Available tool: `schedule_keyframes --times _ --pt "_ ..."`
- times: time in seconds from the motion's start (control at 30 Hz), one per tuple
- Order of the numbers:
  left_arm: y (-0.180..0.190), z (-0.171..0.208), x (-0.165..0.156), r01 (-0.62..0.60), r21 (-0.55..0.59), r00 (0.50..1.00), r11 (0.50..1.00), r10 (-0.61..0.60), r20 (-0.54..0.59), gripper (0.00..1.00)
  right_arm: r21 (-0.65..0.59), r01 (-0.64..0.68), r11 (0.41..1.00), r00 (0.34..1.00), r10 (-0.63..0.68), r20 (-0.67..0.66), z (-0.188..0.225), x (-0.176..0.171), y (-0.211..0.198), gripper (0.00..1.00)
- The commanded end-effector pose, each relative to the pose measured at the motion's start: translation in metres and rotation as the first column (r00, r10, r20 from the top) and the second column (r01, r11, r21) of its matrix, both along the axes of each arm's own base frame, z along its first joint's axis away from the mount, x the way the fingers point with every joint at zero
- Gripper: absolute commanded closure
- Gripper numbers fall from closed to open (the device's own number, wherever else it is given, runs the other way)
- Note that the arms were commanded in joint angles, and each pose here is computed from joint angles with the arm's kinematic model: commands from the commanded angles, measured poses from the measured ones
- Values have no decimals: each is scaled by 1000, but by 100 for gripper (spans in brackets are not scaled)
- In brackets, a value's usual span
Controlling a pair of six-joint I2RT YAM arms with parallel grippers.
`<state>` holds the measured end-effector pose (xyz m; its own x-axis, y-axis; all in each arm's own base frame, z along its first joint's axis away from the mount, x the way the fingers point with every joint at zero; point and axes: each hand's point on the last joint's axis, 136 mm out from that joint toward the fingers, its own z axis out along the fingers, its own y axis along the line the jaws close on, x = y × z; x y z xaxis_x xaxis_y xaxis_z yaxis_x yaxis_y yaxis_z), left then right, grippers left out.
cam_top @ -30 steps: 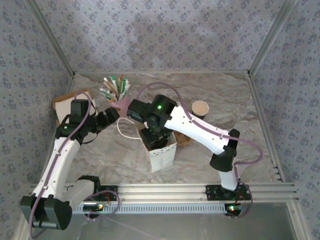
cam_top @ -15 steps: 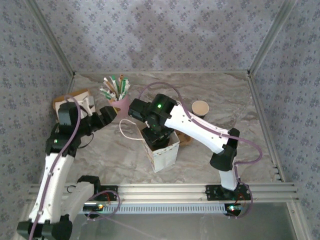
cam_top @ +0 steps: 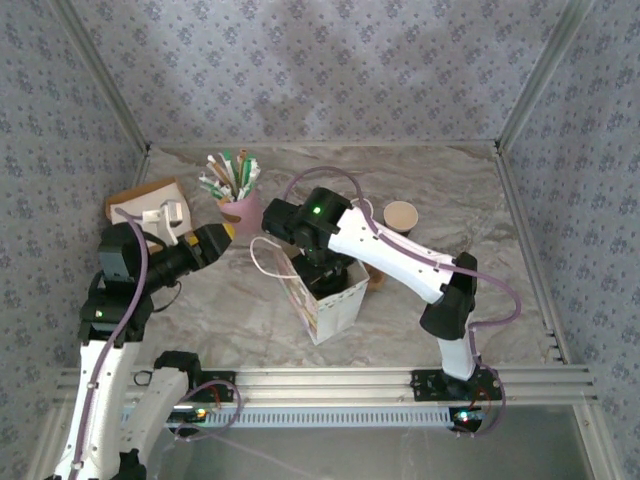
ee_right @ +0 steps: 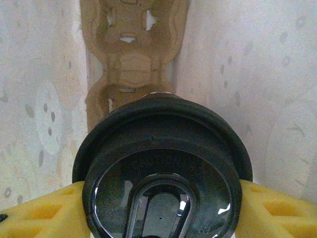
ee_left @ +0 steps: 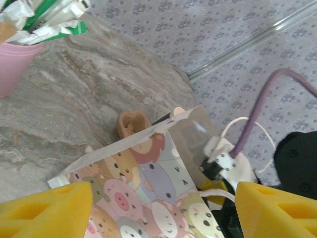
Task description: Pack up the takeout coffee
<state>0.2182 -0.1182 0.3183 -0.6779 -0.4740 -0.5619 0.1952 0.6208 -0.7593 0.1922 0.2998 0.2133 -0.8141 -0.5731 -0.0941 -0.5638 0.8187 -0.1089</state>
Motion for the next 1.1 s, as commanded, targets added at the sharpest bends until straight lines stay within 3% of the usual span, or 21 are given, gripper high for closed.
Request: schedule_keyframes --times 0.0,0.4,1.07 --pt "8 -20 9 -54 38 997 998 56 -55 25 -158 14 987 998 -25 -66 6 -20 -42 35" --pt "12 -57 36 -90 70 984 993 99 -151 25 -146 36 989 993 -53 -109 -4 -33 -37 35" --pt "9 -88 45 -67 93 967 993 88 -240 26 -154 -1 988 987 -24 -158 -11 -37 -39 35"
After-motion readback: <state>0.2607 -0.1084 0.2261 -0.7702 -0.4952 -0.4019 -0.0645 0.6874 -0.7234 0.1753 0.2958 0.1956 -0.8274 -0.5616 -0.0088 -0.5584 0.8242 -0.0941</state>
